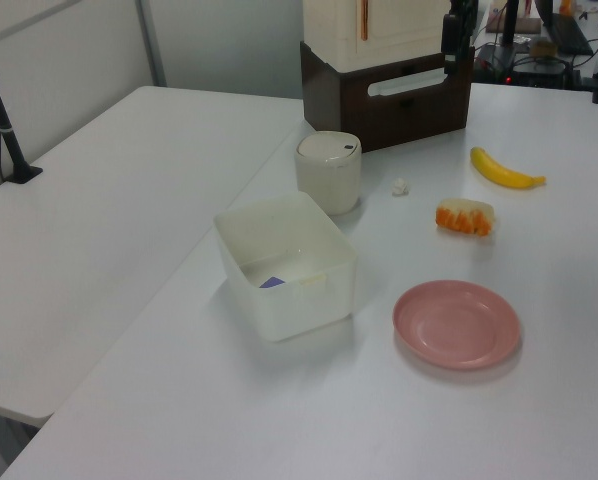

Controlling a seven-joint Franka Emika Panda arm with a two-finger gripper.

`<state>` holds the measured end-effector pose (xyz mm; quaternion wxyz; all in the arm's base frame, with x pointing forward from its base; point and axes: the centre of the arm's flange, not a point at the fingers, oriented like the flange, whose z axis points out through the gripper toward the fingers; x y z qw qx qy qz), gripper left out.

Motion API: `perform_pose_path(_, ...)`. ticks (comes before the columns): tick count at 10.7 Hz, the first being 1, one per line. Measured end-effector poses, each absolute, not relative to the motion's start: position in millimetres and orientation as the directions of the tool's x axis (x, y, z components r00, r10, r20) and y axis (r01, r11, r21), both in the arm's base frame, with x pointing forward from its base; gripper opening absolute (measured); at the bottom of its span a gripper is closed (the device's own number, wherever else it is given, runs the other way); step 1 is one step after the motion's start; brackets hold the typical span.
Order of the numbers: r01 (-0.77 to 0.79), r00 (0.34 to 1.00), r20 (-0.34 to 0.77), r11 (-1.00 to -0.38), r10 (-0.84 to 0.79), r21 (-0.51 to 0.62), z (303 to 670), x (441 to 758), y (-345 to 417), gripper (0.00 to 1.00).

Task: Open the trash can
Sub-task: 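Move the gripper down toward the cream trash can lid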

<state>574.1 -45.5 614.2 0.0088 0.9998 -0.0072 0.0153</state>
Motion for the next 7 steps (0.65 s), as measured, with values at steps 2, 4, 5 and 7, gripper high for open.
perform_pose_path(2,-0.019,0.989,0.147,-0.997,-0.008,0.072,611.8,595.0,-27.4,0.44)
perform_pose_path(4,-0.133,0.966,0.243,-0.977,-0.09,0.167,572.8,631.8,11.8,0.12)
perform_pose_path(5,-0.213,0.941,0.305,-0.957,-0.147,0.197,548.3,650.5,30.3,0.01)
perform_pose_path(7,-0.35,0.886,0.417,-0.882,-0.202,0.317,504.2,675.2,42.1,0.01)
